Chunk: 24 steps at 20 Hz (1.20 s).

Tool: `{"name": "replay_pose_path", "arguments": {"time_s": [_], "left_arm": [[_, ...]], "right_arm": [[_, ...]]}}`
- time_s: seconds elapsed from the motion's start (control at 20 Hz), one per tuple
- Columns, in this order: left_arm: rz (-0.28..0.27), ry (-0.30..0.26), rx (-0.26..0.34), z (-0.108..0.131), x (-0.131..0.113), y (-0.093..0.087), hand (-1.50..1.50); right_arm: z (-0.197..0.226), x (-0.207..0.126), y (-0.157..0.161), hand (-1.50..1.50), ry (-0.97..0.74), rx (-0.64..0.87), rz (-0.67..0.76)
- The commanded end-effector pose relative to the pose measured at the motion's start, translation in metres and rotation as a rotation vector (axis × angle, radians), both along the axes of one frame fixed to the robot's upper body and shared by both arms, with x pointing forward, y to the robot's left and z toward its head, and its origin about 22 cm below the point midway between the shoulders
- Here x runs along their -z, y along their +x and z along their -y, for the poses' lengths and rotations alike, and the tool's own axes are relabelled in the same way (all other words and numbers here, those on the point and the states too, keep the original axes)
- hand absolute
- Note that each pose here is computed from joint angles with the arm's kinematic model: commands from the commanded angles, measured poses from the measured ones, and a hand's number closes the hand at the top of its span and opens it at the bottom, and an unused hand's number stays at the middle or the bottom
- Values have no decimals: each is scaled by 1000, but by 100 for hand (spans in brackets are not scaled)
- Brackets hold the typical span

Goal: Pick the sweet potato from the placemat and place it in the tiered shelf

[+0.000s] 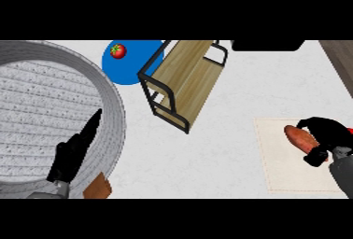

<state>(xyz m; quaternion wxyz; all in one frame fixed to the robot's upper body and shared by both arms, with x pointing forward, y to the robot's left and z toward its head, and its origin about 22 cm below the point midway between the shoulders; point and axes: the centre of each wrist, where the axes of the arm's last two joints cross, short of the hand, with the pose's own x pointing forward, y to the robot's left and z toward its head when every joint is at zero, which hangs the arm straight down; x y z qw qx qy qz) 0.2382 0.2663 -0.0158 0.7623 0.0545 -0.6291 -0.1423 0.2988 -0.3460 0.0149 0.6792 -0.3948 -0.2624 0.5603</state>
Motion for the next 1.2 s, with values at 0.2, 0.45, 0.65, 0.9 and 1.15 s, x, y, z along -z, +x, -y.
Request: {"name": "replay_pose_path", "arguments": {"time_s": [0.2, 0.45, 0.65, 0.9, 1.15], "left_arm": [[-56, -19, -23, 13, 26, -7, 0], [-57, -8, -20, -4, 9, -9, 0], [-57, -20, -28, 18, 7, -10, 0], [-35, -10, -6, 3, 6, 5, 0], [-44, -22, 11, 10, 8, 6, 0]], "right_arm": [[-17, 25, -9, 150, 59, -73, 40], [-11, 9, 11, 150, 2, -57, 121], [-13, -10, 7, 150, 4, -56, 206], [-18, -55, 33, 150, 184, -394, 280], [-19, -113, 62, 150, 353, -741, 356]]}}
